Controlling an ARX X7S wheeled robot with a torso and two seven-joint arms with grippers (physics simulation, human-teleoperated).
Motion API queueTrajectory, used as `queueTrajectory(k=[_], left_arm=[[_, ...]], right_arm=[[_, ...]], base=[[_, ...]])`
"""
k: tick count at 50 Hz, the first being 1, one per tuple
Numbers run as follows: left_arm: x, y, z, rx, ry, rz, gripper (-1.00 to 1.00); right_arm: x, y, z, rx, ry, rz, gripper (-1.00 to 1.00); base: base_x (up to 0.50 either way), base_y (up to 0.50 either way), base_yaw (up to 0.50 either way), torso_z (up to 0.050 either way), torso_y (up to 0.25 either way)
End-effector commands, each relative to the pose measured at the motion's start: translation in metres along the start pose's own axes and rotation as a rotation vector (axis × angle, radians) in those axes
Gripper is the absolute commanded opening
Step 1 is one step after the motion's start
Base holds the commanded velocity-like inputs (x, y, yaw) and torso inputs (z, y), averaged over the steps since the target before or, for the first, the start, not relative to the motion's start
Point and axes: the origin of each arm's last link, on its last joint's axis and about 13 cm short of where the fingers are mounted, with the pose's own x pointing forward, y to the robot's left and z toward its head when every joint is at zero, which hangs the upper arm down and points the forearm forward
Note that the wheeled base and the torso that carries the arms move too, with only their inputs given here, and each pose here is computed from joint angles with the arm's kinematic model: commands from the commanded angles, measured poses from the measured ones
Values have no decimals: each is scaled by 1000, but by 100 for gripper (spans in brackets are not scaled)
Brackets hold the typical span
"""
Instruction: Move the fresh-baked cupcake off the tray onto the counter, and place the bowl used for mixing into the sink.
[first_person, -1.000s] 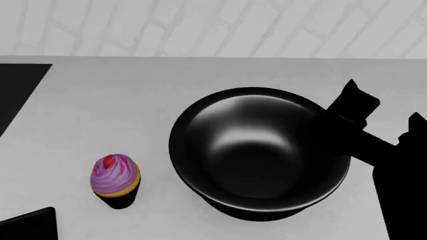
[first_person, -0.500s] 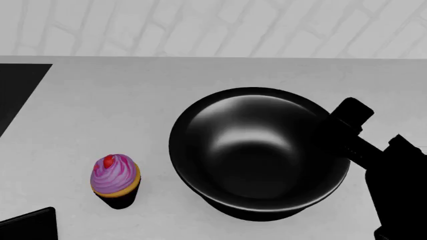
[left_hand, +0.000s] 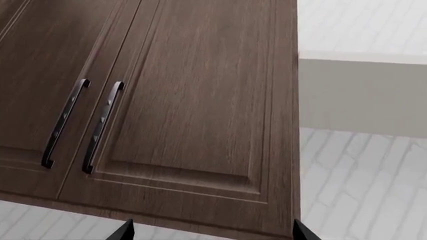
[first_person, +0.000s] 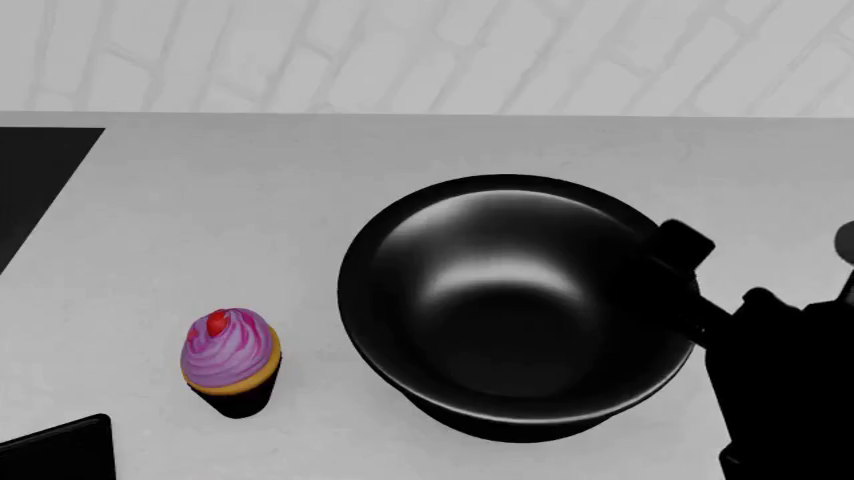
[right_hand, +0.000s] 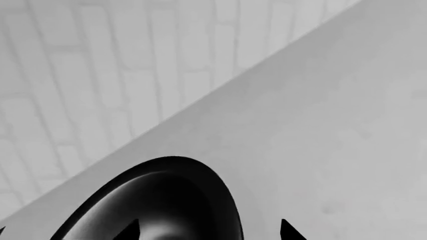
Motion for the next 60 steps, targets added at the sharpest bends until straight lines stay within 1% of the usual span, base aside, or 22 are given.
queueTrajectory(k=[1,5,8,10,30,37,38,45,60], left_arm=[[0,-1,-1,4,3,-3,100],[0,-1,-2,4,2,-3,100],[1,-1,-2,7,4,-4,100],[1,-1,-2,7,3,-3,100],[1,-1,-2,5,2,-1,100],[1,0,-2,1,-3,9,100],[1,0,-1,-1,-3,10,100],[2,0,-2,-3,-2,13,100],[1,0,-1,-4,-6,12,100]], right_arm=[[4,-3,-3,0,21,-19,100],[5,-3,-3,17,46,0,100],[7,-5,-4,28,55,-6,100],[9,-6,-4,51,79,7,100],[21,-15,-10,72,112,-32,100],[23,-12,-14,78,138,-9,100],[23,-11,-15,104,170,26,100],[27,-13,-18,95,171,2,100],[30,-14,-19,101,181,0,100]], base=[[0,0,0,0,0],[0,0,0,0,0],[0,0,0,0,0],[0,0,0,0,0],[0,0,0,0,0],[0,0,0,0,0],[0,0,0,0,0],[0,0,0,0,0],[0,0,0,0,0]])
